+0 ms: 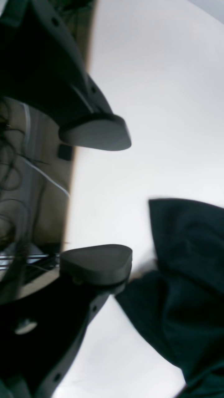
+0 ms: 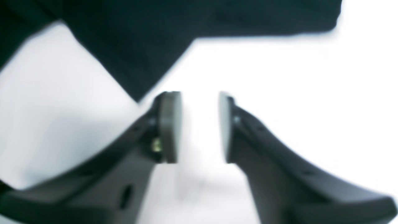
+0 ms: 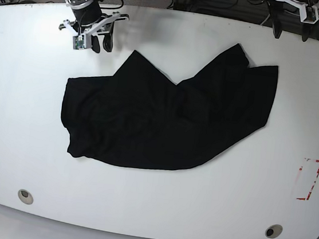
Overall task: Fold the T-shirt properly
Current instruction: 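Lower the right gripper onto the black shirt's edge and grasp it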
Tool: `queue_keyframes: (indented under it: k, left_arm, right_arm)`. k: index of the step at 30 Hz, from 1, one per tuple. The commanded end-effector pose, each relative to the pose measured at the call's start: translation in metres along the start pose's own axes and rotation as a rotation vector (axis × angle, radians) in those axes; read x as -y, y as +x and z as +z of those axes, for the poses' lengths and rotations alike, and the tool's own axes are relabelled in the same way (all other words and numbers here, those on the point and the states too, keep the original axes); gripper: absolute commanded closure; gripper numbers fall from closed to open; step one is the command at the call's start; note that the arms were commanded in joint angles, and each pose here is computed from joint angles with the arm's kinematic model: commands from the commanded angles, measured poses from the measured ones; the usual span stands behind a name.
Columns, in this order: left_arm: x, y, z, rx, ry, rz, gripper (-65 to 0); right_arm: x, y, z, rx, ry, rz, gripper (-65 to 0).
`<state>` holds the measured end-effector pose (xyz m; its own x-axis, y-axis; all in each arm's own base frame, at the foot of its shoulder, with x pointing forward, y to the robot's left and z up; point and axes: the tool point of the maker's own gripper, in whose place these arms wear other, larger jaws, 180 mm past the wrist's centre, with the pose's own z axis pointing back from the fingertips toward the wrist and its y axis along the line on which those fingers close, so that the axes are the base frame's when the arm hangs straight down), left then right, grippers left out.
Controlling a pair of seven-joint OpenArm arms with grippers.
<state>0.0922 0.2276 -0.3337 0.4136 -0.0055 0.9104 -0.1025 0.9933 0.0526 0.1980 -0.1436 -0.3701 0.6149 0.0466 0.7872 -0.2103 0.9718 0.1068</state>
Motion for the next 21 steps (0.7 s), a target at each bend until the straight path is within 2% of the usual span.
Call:
queue_keyframes:
  k: [1, 3, 5, 11, 17, 21]
  left_arm:
    - [-0.002, 0.011, 0.001, 0.040, 0.002, -0.009, -44.7]
    - [-0.001, 0.013, -0.002, 0.050, 0.002, -0.009, -44.6]
    - [-0.001, 0.016, -0.005, 0.062, 0.000, -0.007, -44.6]
    - [0.000, 0.022, -0.012, 0.091, 0.000, -0.001, -44.6]
    - [0.000, 0.030, -0.020, 0.124, 0.004, -0.001, -44.6]
    - [0.002, 0.036, -0.025, 0.146, 0.000, 0.003, -44.6]
  right_arm:
    - [0.000, 0.017, -0.004, 0.021, 0.016, 0.020, -28.7]
    - [0.001, 0.030, -0.013, 0.021, 0.023, 0.043, -34.7]
    - [0.003, 0.042, -0.021, 0.020, 0.029, 0.063, -37.6]
    - [0.009, 0.073, -0.041, 0.004, 0.031, 0.107, -37.9]
    - [0.014, 0.103, -0.049, 0.029, 0.017, 0.127, -37.9]
    - [0.019, 0.104, -0.065, 0.007, 0.027, 0.102, -37.9]
